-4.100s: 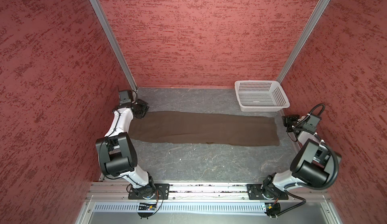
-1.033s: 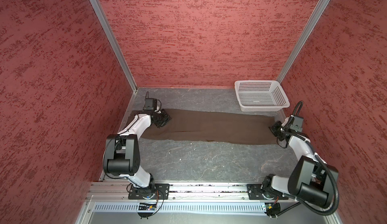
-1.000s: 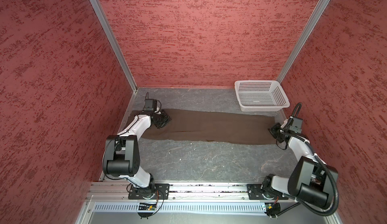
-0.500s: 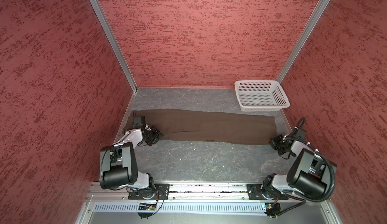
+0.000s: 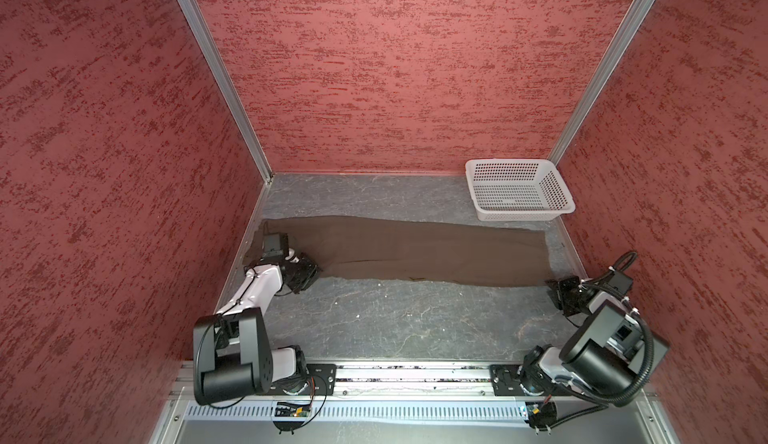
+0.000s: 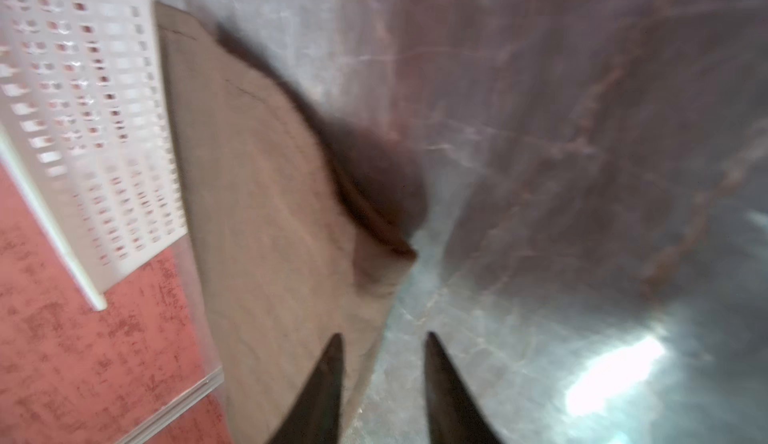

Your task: Fold and stack the trousers

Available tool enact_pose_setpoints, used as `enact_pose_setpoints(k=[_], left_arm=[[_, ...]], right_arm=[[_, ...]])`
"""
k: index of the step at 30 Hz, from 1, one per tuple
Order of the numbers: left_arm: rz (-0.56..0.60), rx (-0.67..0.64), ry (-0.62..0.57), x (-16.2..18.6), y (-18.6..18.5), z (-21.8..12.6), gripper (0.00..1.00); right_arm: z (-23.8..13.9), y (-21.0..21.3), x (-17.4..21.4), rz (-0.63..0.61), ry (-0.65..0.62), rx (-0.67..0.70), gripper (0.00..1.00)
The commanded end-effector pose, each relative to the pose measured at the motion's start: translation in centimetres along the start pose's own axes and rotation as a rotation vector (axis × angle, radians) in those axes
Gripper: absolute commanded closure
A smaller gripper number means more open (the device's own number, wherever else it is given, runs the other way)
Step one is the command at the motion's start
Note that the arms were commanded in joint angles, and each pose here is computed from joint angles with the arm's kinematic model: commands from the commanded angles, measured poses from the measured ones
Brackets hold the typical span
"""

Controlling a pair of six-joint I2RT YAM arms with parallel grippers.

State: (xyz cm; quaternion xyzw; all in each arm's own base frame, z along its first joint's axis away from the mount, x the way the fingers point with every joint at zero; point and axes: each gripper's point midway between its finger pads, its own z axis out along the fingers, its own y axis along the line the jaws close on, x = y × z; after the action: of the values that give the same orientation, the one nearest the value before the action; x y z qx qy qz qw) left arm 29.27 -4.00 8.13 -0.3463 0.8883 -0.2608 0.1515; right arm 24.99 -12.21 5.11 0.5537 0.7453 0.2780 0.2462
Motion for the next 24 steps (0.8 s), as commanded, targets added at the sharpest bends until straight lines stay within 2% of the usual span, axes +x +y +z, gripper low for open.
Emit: enact_pose_setpoints(k=[1, 6, 10, 13, 16, 19, 24], left_arm=[[0.155, 0.015, -0.071, 0.0, -5.5, -1.2, 0.76], [0.288, 0.026, -0.037, 3.2, -11.2, 0.9, 0.76], [0.426, 0.052, 0.04, 8.3, -15.7, 3.9, 0.76], [0.493, 0.058, 0.109, 11.7, -18.1, 6.8, 0.76], [0.549, 0.081, 0.202, 15.2, -20.2, 9.5, 0.76], [0.609, 0.108, 0.273, 18.6, -22.3, 11.1, 0.76], [0.703, 0.142, 0.356, 23.3, -25.0, 12.7, 0.76]], right_arm=[[0.3, 1.1, 0.5, -0.039, 0.013, -0.068, 0.52], [1.6, -0.3, 1.9, -0.041, 0.048, -0.011, 0.36], [2.5, -1.1, 2.4, -0.051, 0.056, 0.037, 0.3], [3.2, -1.0, 2.6, -0.052, 0.07, 0.048, 0.28], [4.0, -0.9, 2.7, -0.044, 0.085, 0.053, 0.35], [4.6, -1.4, 2.7, -0.006, 0.084, 0.065, 0.54], [5.1, -1.8, 1.9, -0.006, 0.076, 0.107, 0.66]])
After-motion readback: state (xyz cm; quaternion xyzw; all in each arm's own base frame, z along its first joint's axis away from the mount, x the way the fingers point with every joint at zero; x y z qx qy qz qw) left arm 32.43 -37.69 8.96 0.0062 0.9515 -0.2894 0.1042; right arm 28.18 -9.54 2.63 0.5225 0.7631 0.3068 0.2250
